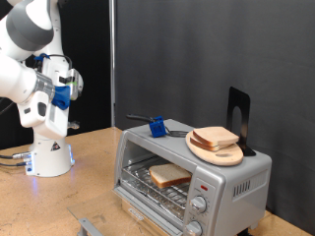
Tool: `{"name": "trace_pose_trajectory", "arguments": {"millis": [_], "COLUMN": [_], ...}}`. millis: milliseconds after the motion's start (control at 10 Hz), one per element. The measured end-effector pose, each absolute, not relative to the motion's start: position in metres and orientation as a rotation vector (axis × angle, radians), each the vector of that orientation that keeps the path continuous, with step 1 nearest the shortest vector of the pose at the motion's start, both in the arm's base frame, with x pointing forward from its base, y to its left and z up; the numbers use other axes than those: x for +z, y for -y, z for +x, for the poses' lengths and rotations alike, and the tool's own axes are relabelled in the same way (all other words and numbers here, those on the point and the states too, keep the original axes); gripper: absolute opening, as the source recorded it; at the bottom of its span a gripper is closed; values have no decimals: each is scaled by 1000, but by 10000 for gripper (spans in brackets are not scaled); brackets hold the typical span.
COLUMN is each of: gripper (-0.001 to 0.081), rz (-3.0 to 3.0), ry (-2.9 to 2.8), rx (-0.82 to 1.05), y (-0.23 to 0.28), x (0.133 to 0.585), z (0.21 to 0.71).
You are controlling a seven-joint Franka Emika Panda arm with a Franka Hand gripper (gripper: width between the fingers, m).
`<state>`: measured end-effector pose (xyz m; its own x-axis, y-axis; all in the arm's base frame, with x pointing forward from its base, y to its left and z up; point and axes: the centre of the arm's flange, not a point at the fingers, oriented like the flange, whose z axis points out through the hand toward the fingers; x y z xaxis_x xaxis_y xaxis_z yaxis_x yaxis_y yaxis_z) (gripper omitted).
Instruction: Make a piece of toast with the oven
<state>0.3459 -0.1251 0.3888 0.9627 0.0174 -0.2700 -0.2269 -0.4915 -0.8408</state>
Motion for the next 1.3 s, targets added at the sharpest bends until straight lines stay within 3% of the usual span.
{"name": "trace_pose_trajectory", "arguments": {"millis": [400,800,1300], "gripper": [808,808,808], "rz": [-1916,-1817,-1806], "ry": [-380,-563,-550], "rx": [196,259,295], "y": [162,213,225], "x": [381,356,350], "z": [349,347,346]}}
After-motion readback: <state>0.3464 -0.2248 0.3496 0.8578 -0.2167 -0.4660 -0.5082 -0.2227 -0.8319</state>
